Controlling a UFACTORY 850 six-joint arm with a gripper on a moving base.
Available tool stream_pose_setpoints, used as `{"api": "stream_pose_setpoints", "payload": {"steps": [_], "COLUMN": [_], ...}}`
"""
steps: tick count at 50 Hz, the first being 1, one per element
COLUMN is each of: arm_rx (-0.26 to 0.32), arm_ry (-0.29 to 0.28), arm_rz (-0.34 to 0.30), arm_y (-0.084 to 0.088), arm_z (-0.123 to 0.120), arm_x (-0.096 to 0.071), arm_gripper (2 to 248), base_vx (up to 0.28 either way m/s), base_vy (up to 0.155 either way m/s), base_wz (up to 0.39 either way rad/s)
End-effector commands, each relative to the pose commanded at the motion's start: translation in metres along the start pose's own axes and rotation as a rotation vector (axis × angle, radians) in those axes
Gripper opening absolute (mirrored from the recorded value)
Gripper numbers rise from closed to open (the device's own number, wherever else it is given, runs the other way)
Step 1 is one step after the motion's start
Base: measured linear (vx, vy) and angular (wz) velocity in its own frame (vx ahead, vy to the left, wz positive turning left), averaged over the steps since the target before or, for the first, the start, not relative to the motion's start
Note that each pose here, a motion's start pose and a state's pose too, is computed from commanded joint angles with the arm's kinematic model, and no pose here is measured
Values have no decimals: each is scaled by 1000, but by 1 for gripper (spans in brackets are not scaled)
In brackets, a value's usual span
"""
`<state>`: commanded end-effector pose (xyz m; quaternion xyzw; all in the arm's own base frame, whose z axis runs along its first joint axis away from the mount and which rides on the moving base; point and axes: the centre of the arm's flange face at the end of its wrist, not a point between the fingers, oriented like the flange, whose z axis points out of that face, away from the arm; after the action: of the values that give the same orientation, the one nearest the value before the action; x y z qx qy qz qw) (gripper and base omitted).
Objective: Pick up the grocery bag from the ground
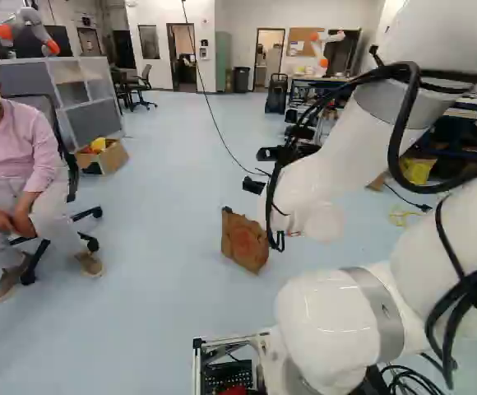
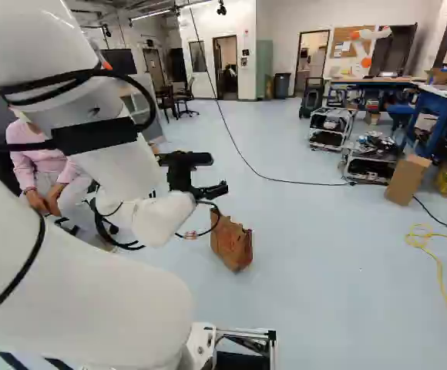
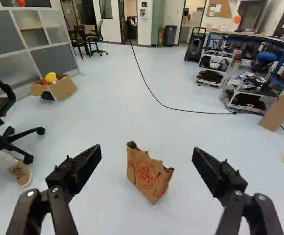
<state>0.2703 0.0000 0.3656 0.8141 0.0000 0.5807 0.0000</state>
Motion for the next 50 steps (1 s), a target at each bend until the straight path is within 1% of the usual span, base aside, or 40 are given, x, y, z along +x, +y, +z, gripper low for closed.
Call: {"api": "stream_pose_setpoints", "payload": {"steps": [50], "arm_rx": [0], "arm_ry": [0], "arm_rz": [0], "arm_y": [0], "arm_z": [0], "arm_x": [0], "arm_gripper": [247], "base_vx": [0], "base_vy": [0], "base_wz": [0]}}
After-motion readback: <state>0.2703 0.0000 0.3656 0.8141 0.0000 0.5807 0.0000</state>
